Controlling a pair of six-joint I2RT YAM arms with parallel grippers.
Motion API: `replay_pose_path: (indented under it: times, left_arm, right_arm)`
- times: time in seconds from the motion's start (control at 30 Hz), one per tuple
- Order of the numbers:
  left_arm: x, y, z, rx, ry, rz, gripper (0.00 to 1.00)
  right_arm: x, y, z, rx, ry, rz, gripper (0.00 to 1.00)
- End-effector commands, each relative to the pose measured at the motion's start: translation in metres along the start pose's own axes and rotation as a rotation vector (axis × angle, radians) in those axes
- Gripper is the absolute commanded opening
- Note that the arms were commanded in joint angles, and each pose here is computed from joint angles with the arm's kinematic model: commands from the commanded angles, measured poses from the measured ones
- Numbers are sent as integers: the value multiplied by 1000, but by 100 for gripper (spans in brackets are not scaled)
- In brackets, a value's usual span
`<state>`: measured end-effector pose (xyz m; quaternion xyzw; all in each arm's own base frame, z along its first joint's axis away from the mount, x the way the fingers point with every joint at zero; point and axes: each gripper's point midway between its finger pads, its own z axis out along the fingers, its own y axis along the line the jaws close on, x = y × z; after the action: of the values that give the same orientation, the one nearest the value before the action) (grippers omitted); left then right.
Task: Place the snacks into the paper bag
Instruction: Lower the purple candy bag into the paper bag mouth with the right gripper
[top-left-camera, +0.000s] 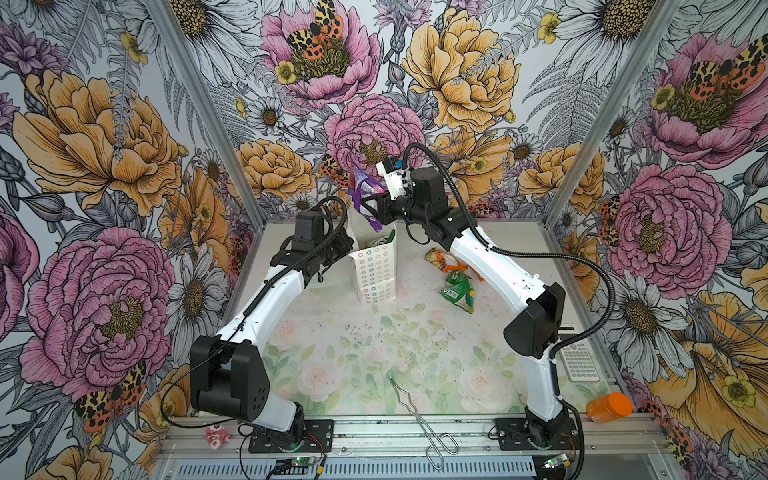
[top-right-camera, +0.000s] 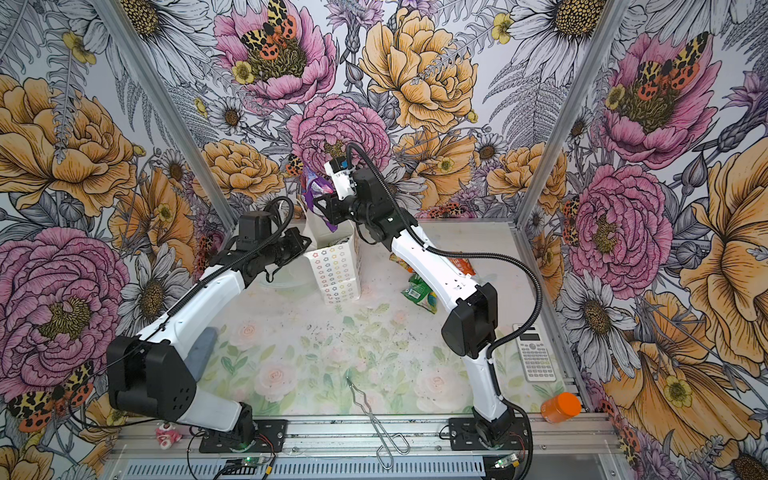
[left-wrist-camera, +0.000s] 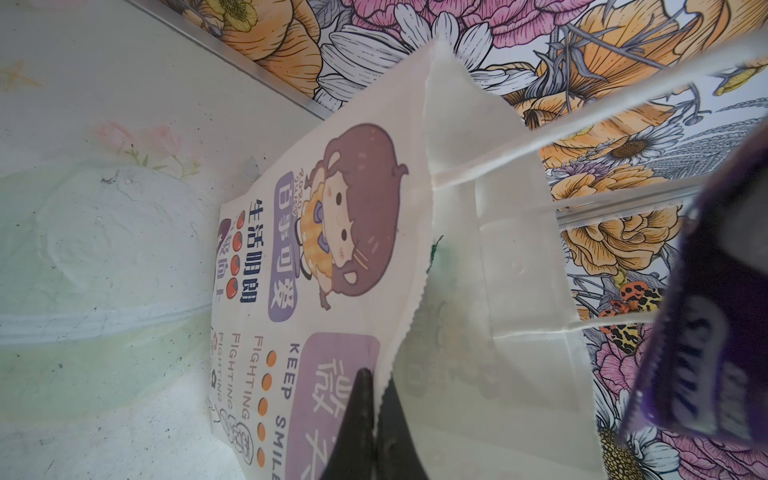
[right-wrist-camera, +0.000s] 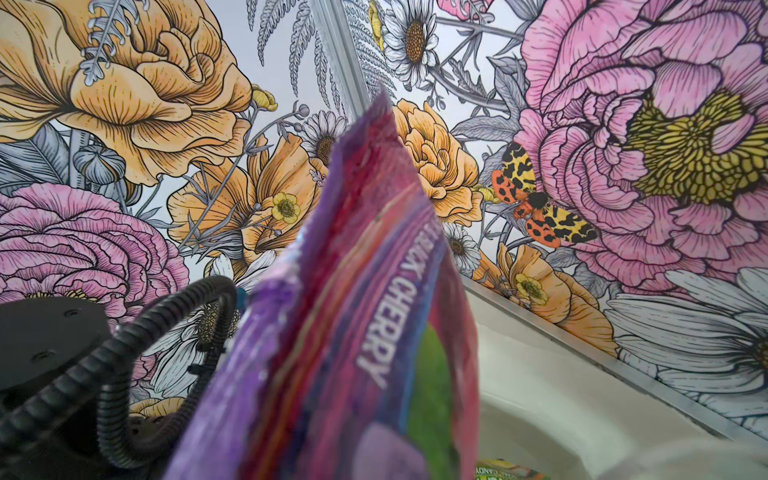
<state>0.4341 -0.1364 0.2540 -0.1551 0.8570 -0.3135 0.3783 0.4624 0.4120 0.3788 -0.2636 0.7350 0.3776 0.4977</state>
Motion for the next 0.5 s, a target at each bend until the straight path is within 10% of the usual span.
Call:
replay_pose_path:
  times: [0.0, 0.47]
  left_arm:
    - [-4, -10, -11, 38, -15, 7, 0]
    - [-4, -8, -8, 38, -12, 4, 0]
  right_arm:
    - [-23, 7, -5, 4, -70, -41, 0]
    - [7, -5, -5, 81, 36, -49, 0]
